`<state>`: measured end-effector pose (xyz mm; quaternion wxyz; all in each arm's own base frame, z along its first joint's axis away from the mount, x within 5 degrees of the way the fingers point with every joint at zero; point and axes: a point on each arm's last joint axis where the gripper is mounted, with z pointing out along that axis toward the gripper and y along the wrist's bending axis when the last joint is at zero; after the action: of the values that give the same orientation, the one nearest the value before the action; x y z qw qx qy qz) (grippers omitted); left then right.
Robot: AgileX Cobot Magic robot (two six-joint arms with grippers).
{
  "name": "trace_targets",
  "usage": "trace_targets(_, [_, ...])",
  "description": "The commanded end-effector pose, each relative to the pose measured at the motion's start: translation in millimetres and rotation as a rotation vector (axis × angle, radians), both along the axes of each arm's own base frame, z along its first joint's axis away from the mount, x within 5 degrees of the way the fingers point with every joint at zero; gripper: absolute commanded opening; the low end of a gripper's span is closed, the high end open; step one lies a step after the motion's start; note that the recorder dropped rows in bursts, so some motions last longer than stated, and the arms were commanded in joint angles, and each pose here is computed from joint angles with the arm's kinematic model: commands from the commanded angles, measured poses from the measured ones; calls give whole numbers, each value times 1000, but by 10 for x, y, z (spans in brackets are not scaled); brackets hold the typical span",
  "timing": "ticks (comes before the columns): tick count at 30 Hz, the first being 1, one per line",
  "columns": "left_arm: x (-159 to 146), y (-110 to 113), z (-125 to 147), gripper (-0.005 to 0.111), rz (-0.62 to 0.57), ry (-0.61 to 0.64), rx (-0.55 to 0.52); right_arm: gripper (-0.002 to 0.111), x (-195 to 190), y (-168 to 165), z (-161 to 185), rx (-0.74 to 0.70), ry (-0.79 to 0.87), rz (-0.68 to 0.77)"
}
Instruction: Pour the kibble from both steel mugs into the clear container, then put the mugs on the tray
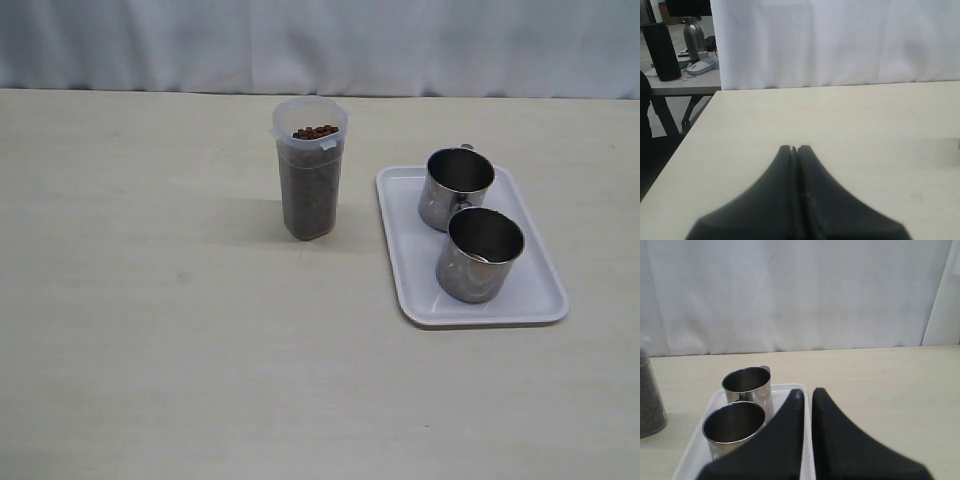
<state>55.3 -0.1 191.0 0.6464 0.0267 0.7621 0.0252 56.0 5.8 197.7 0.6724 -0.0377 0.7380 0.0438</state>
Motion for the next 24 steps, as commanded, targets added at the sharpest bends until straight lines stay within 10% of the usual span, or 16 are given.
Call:
trace_targets(1, [0, 3, -5, 0, 6, -1, -4, 5, -2, -4, -11, -8, 3, -5])
trace_targets(24, [0, 3, -3, 0, 6, -3, -4, 5, -5, -3, -38, 4, 34, -6])
